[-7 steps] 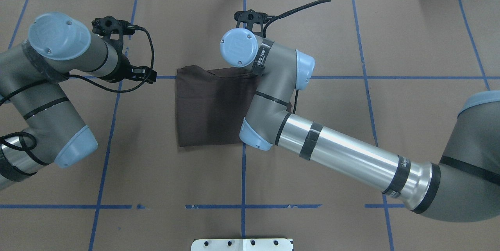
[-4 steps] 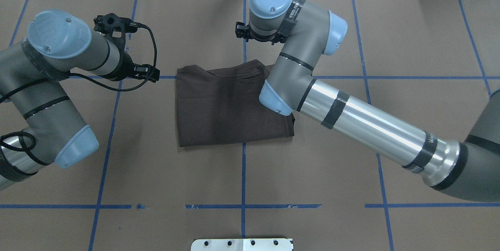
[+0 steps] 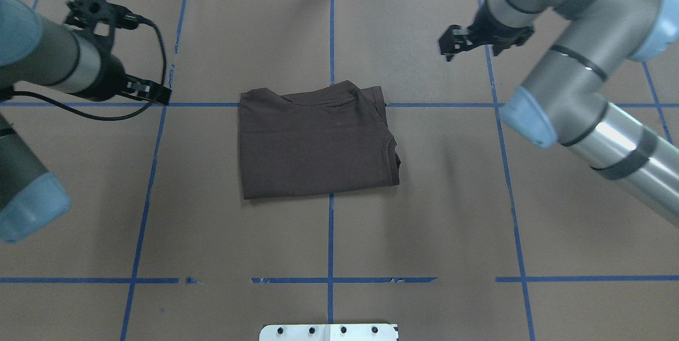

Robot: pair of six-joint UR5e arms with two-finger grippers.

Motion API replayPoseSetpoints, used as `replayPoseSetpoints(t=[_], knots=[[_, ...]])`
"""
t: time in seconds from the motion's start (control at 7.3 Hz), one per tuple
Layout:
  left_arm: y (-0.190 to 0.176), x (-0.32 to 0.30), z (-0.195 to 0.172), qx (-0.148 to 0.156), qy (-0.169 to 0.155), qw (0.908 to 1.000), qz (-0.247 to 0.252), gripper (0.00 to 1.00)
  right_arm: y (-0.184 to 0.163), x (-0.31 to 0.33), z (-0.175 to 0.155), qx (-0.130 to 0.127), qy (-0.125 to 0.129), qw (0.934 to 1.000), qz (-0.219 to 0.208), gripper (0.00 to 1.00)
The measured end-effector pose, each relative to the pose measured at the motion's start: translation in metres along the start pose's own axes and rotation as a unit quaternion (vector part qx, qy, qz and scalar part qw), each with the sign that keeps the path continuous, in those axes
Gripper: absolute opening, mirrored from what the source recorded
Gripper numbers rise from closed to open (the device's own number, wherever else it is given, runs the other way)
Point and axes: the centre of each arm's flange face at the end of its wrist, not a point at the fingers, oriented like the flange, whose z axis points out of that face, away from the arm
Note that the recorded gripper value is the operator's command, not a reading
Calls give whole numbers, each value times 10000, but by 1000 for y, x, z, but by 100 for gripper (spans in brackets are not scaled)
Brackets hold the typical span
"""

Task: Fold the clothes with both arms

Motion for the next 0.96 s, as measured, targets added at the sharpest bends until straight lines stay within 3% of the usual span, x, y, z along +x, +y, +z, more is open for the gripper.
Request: replayPoseSetpoints(t=[0.27,0.41,0.69,0.96], knots=[[5,-129,-40,-103,-359,9960,817,100,42,148,-24,-316,146,9984,-437,100],[12,-202,-56,-203,-510,9946,886,100,70,232,-32,-513,154,9967,-601,100],[42,-333,-45,-647,-761,9950,87,100,144,364,-42,-794,303,9961,-226,100],[86,-435,-19,-1058,-840,9894,-524,100,209,431,-49,-953,350,9942,347,100]])
